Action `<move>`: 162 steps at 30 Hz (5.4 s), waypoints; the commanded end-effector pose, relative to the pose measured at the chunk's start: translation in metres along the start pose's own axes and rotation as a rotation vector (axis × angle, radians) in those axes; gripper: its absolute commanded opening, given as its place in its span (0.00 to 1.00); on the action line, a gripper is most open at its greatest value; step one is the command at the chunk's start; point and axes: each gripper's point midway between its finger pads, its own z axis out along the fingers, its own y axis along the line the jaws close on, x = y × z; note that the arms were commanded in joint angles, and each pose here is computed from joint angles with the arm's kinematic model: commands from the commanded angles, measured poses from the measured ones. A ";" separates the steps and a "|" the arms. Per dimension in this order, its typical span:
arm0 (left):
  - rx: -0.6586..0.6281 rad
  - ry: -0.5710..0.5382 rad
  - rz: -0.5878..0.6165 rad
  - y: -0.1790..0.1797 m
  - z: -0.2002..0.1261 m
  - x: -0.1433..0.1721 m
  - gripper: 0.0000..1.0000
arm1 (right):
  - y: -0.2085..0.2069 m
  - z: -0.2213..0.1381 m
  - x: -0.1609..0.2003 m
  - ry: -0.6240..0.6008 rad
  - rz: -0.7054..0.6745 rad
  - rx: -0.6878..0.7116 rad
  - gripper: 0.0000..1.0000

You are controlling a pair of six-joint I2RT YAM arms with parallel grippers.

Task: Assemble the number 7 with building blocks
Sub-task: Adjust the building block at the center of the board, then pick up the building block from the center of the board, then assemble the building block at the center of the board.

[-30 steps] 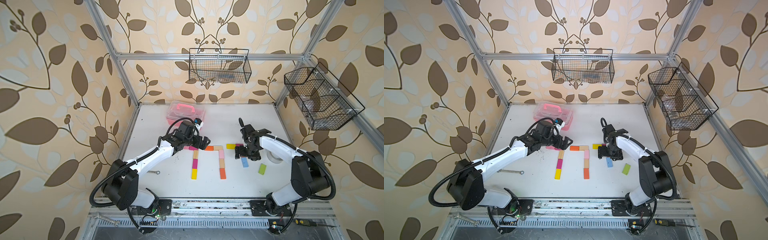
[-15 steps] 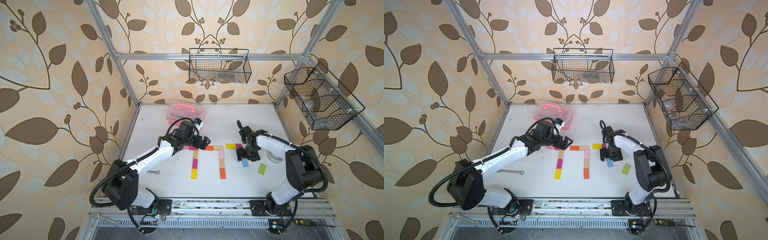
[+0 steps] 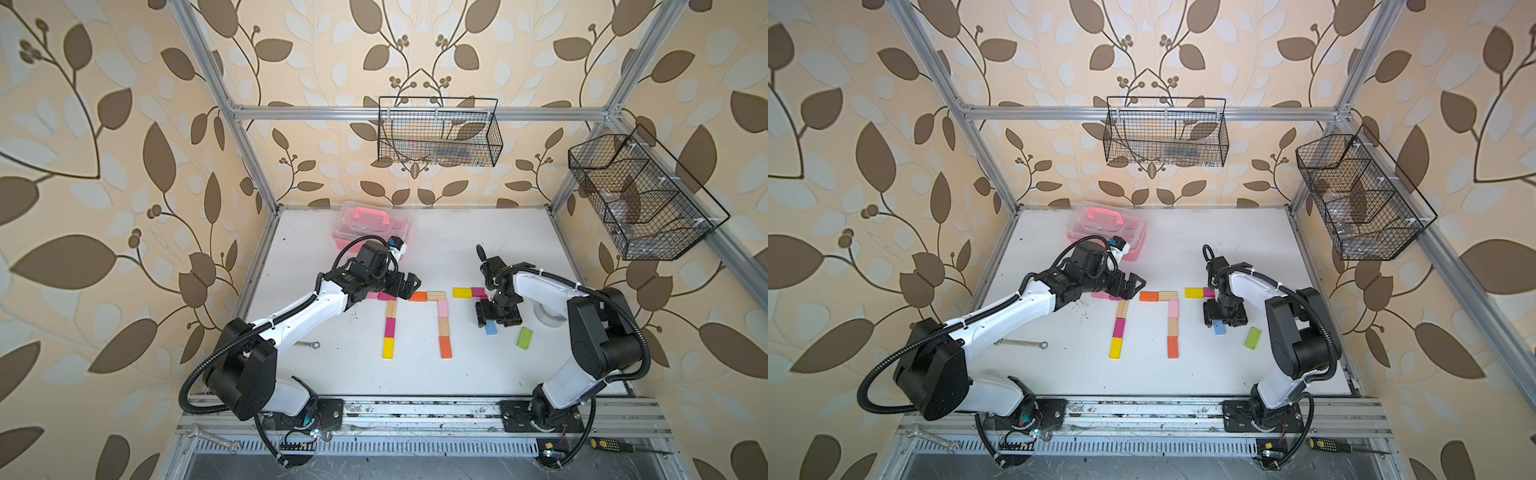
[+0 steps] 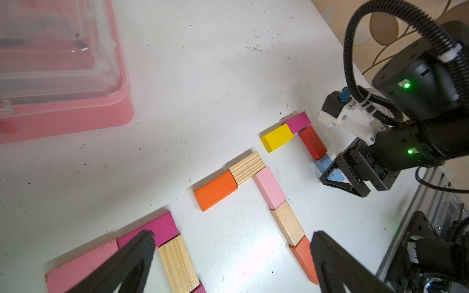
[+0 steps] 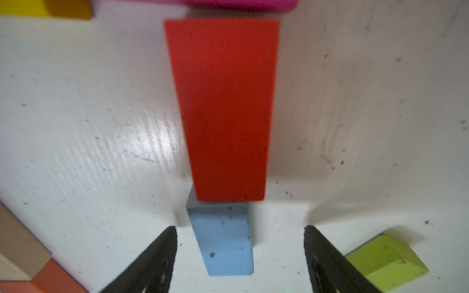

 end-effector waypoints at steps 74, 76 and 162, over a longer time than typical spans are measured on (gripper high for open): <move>0.026 -0.039 -0.010 -0.007 -0.005 -0.009 0.99 | -0.126 -0.031 0.053 -0.103 0.818 -0.180 0.84; 0.033 -0.042 -0.019 -0.008 -0.004 -0.009 0.99 | -0.125 -0.031 0.055 -0.092 0.818 -0.180 0.85; 0.023 -0.071 -0.042 -0.008 -0.015 -0.013 0.99 | 0.010 0.020 0.082 0.074 0.112 -0.016 0.18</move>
